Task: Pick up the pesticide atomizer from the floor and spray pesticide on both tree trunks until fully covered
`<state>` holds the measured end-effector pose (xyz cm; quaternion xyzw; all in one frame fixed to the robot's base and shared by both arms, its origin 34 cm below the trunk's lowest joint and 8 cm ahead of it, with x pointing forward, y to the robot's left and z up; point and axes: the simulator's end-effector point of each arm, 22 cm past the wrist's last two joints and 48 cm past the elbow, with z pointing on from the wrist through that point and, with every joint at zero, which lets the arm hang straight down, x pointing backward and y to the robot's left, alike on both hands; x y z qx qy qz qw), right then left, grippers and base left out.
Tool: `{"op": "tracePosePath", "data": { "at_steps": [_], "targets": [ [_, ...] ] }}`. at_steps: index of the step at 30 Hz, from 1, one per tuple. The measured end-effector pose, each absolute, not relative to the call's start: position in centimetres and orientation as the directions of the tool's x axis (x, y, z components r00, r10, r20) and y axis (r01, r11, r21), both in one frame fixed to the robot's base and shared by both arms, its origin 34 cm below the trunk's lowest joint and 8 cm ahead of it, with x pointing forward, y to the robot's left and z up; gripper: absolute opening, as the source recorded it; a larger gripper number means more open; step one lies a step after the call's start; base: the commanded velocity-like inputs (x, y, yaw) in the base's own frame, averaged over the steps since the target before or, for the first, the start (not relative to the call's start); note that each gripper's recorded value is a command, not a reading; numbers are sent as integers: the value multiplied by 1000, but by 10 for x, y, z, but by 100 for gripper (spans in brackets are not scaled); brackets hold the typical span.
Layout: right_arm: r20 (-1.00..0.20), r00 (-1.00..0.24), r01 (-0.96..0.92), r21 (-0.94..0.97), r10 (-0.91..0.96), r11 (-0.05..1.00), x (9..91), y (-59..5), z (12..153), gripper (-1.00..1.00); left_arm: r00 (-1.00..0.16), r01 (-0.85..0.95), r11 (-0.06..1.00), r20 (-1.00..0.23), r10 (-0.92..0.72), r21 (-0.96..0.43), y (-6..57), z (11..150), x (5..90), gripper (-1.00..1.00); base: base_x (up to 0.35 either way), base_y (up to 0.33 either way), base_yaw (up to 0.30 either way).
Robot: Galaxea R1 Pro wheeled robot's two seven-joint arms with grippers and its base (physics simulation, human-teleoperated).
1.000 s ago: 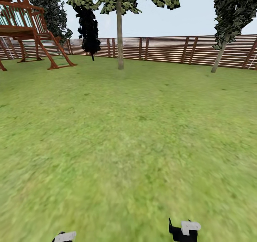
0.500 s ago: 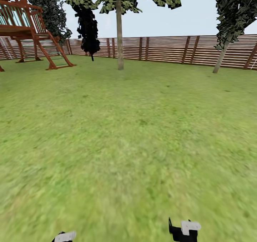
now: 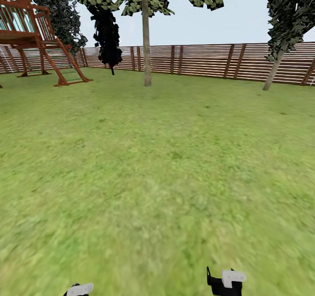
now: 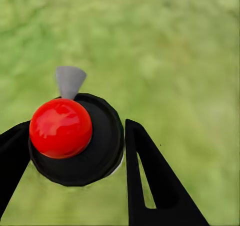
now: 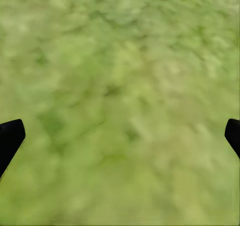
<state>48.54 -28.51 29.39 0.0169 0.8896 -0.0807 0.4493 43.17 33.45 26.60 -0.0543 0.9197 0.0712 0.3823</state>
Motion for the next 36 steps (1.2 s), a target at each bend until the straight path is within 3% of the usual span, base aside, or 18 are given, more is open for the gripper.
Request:
{"op": "tracePosePath", "data": {
  "at_steps": [36],
  "targets": [
    [-802, -596, 102, -128, -43, 986, 485, -285, 294, 100, -702, -154, 984, -711, -45, 90, 334, 266, 432, -100, 339, 0, 0]
  ]
}}
